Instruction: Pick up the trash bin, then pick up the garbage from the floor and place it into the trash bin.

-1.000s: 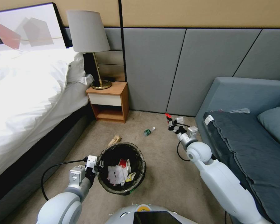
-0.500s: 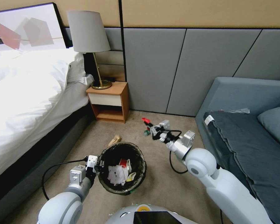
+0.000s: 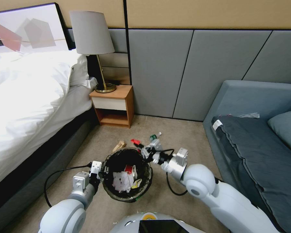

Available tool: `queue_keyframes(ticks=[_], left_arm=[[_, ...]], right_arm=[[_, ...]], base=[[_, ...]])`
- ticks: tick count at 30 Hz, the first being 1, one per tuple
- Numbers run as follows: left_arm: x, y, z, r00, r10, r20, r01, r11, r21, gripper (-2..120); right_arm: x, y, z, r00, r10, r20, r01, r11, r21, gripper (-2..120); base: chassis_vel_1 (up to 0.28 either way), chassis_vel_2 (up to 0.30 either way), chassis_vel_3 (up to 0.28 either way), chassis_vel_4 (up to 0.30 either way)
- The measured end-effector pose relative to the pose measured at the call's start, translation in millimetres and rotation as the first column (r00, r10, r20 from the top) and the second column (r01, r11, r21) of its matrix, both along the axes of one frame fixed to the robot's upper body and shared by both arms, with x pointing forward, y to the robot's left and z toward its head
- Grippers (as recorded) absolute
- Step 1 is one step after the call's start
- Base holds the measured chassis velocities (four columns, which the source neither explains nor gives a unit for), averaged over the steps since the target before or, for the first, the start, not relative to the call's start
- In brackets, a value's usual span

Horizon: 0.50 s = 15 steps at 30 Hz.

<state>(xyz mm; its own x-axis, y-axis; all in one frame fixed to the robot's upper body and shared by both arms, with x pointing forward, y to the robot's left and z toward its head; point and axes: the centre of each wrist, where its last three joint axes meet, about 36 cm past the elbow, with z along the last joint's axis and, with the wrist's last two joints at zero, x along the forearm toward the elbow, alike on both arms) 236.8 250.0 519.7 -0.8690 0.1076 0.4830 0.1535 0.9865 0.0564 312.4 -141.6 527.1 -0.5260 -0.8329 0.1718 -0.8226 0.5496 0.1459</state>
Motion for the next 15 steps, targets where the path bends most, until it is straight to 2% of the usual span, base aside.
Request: queue_keyframes(ticks=[13,15], left_arm=[[1,-1,0,1.000,0.001,0.005,-0.001,1.000,-0.009,1],[1,-2,1,1.000,0.001,0.008,0.000,1.000,-0.009,1]], right_arm=[[-5,9,-14,0.999,0.032,-0.024,-0.033,0.999,-0.036,0],[-6,11,-16,0.999,0.041,-0.024,-0.042,0.998,-0.051,7]], base=[[0.000,0.000,0.000,0.000],[0.000,0.000,0.000,0.000]])
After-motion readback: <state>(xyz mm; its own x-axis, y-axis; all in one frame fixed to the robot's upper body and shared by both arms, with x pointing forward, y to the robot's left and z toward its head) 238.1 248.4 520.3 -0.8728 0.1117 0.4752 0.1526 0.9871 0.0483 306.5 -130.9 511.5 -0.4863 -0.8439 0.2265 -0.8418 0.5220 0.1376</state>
